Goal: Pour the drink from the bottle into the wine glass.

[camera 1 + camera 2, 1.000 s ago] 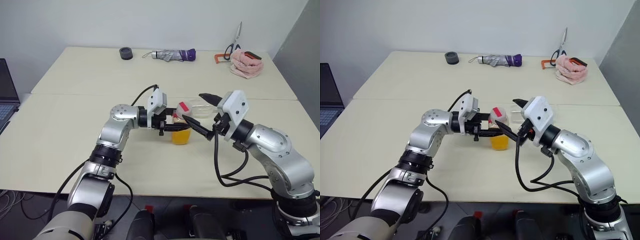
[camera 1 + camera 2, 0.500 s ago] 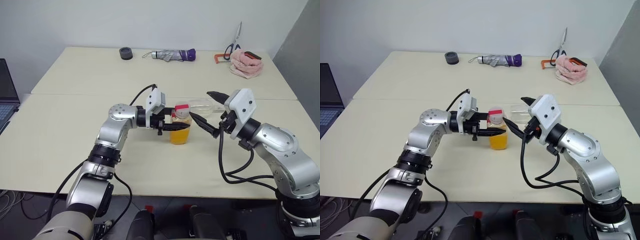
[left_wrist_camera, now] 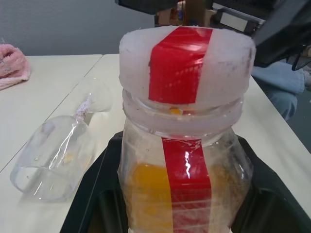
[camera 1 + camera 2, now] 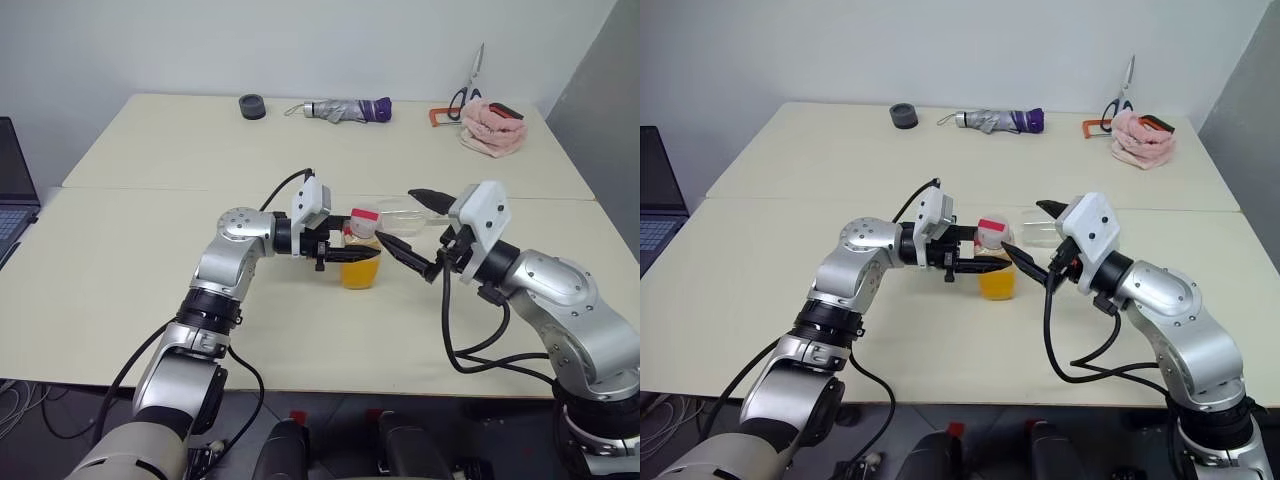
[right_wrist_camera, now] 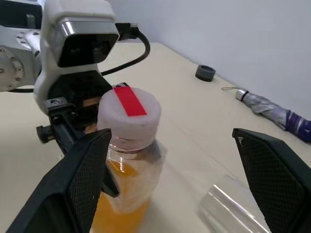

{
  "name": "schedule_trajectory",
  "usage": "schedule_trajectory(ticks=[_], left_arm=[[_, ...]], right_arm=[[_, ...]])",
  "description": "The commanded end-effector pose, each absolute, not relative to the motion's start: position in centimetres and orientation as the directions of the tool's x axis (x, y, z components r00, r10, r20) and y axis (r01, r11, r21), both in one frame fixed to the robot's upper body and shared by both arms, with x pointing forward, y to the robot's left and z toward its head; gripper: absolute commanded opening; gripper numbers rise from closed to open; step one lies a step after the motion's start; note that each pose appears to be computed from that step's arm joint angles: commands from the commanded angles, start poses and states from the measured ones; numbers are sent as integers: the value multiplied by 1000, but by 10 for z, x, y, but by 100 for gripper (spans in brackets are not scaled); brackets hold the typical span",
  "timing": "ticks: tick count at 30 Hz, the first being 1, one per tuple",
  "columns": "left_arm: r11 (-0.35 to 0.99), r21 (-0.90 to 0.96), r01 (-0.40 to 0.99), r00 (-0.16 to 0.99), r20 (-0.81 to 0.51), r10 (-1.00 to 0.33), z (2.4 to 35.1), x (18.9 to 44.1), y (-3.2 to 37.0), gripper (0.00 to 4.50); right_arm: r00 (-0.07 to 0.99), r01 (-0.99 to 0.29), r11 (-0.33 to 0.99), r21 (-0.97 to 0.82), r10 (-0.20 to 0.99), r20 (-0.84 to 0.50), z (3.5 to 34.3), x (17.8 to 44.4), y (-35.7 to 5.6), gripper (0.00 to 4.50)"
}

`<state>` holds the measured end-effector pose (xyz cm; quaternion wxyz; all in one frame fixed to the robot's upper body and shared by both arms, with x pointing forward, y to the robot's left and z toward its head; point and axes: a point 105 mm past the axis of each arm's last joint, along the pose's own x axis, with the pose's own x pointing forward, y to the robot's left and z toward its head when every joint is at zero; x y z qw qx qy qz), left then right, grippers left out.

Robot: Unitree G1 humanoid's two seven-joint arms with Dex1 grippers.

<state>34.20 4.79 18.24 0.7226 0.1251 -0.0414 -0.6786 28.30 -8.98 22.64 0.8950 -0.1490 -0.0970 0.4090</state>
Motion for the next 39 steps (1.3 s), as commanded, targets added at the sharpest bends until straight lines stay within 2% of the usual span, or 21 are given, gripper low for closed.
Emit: schedule_trajectory(ticks=[1, 6, 11, 39], left_arm=[[36, 307, 951, 62, -74, -995, 203, 340, 45, 201], [37, 307, 951, 61, -70, -996, 203, 340, 44, 201], [37, 305, 952, 60, -68, -996, 203, 340, 44, 201], [37, 311, 950, 58, -60, -997, 206, 339, 44, 200]], right_arm=[[614, -717, 596, -362, 786, 77, 240, 270, -93, 425], [613, -721, 586, -369, 788, 54, 240, 269, -98, 425], [560, -760, 531, -374, 828, 39, 240, 260, -86, 425], [534, -766, 524, -372, 841, 87, 246, 265, -71, 425]])
